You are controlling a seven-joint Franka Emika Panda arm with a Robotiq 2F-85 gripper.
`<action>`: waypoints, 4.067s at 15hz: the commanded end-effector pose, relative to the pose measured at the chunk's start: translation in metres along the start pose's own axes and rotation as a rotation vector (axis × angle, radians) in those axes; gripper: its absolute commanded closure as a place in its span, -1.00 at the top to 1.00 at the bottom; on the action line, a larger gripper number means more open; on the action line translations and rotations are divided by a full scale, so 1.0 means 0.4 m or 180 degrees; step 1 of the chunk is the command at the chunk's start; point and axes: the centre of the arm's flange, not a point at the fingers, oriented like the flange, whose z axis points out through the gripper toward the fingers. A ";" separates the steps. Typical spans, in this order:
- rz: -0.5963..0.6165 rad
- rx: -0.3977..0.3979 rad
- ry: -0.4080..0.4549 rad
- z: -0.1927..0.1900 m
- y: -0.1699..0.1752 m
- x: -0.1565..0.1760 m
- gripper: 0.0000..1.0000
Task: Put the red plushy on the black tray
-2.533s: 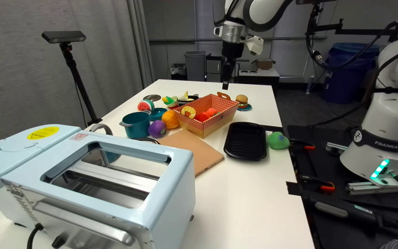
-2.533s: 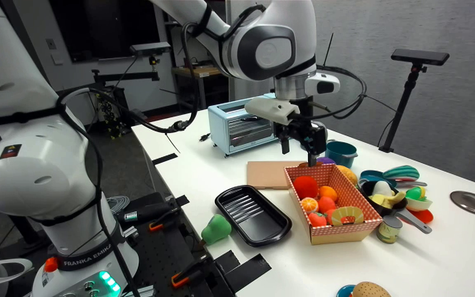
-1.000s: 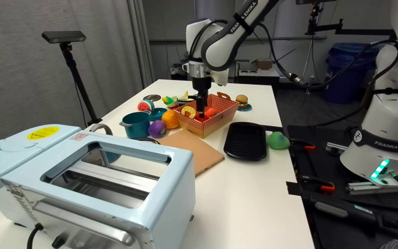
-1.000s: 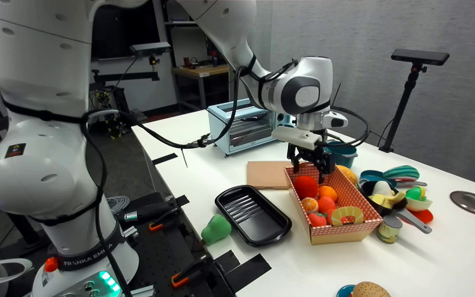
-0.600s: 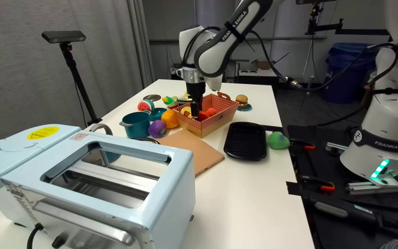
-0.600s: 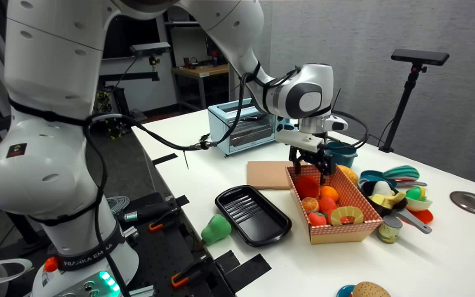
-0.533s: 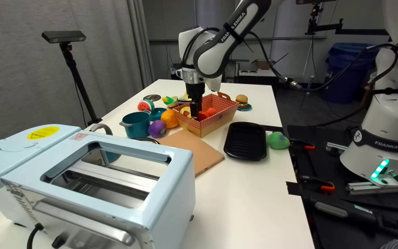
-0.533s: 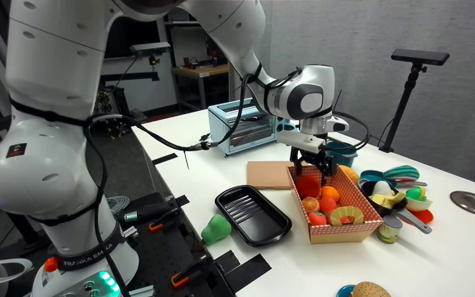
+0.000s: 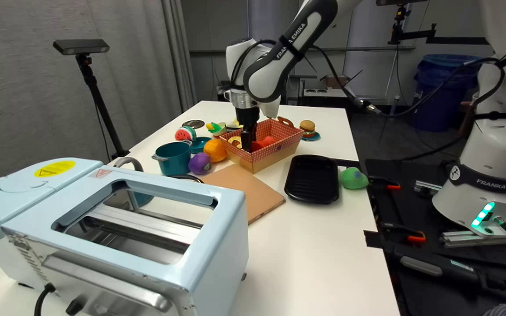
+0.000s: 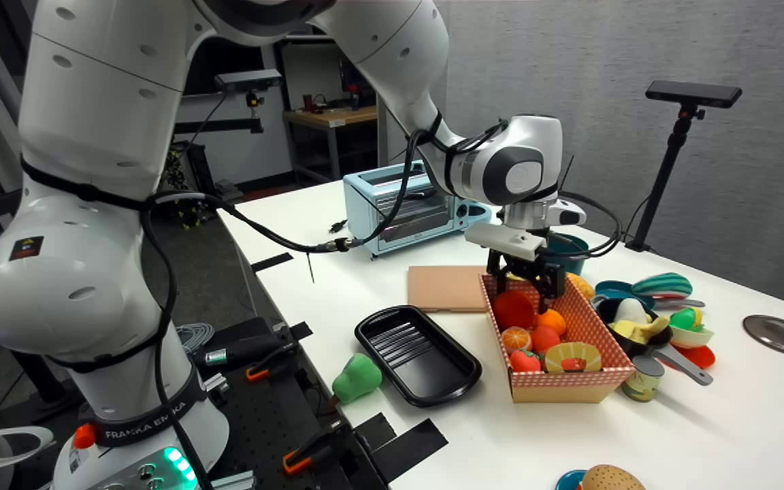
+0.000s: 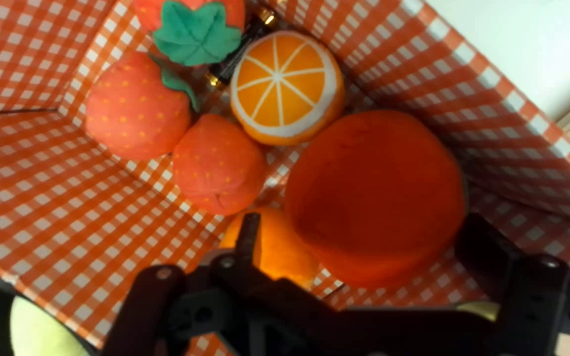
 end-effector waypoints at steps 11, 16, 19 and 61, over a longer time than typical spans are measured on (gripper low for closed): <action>0.0001 0.0004 0.0012 0.000 0.001 -0.001 0.50; 0.0179 -0.0087 0.0054 -0.001 0.011 -0.003 -0.15; 0.0301 -0.0122 0.0081 -0.006 0.023 -0.007 -0.58; 0.0025 -0.0488 -0.0016 -0.218 -0.391 -0.639 0.65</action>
